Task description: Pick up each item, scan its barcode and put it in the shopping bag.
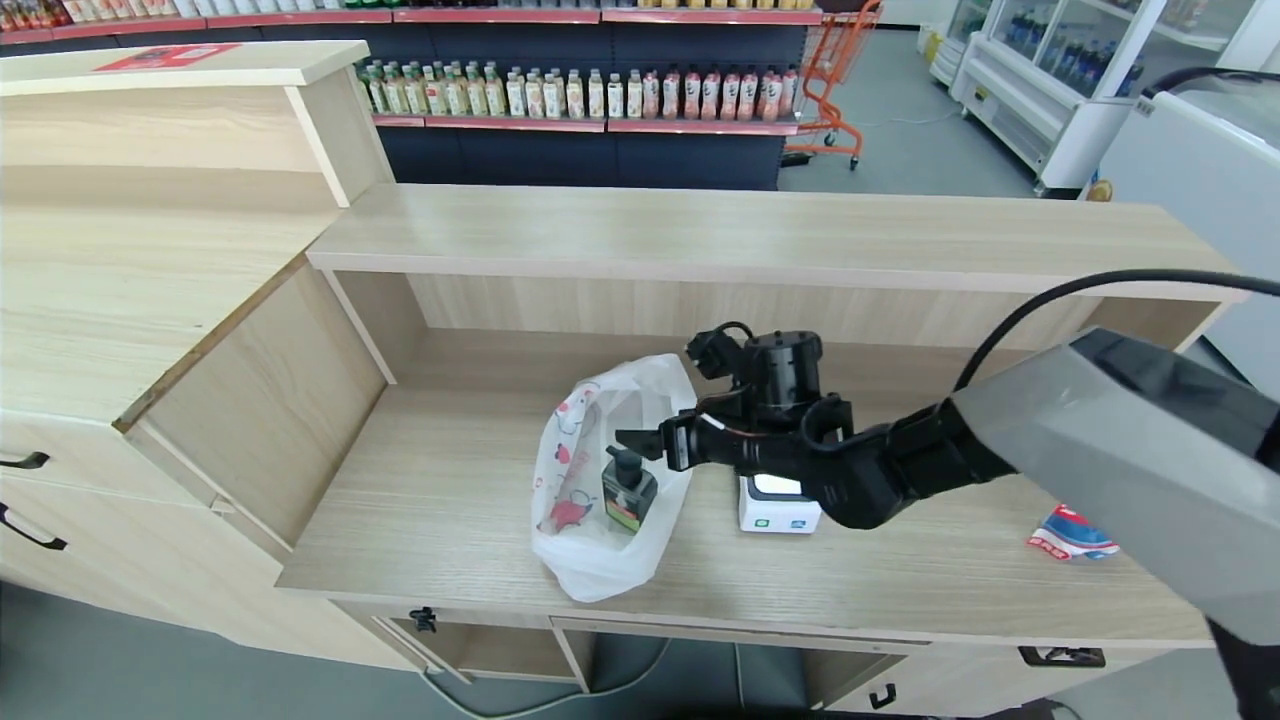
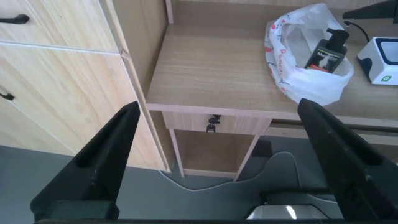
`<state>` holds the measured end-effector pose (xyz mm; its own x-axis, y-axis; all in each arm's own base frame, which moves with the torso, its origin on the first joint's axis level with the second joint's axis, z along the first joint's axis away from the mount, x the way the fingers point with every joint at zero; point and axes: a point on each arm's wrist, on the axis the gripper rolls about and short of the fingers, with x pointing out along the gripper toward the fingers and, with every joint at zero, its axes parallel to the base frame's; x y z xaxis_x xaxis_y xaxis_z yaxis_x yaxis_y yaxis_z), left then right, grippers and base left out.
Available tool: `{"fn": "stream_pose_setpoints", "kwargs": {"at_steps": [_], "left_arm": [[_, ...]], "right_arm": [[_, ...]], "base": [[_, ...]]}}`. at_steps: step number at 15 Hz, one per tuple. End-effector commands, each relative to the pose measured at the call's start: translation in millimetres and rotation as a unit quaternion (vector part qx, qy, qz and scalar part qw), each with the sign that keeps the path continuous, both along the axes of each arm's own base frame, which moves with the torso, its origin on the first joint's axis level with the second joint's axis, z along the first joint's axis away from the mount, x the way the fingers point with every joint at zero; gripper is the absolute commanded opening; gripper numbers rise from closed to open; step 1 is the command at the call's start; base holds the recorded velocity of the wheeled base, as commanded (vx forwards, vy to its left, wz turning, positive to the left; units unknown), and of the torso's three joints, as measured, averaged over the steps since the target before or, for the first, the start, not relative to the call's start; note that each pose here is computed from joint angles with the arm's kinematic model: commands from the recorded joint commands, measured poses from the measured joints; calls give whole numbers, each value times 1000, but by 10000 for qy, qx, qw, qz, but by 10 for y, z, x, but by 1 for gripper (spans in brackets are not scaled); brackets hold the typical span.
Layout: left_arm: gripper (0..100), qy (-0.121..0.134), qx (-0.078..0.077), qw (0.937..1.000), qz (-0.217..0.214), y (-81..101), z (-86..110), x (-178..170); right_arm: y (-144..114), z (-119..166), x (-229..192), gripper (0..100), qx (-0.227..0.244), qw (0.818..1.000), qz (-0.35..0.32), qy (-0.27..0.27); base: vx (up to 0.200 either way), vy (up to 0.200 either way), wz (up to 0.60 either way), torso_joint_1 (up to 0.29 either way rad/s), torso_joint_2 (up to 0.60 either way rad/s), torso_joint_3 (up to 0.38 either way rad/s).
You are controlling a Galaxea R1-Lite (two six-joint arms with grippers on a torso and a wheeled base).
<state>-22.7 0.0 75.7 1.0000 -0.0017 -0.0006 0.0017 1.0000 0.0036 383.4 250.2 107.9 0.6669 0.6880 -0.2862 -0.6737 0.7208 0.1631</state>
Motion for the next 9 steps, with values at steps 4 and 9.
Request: {"fn": "stream_pose_setpoints", "kwargs": {"at_steps": [4, 9], "left_arm": [[100, 4, -3, 10000, 1, 0, 1, 1], [100, 4, 5, 10000, 1, 0, 1, 1]], "right_arm": [[-1226, 724, -380, 100, 109, 9916, -1282, -152], [-1872, 1110, -822, 100, -592, 9567, -2767, -688]], "base": [[0, 0, 0, 0, 0, 0], [0, 0, 0, 0, 0, 0]]}}
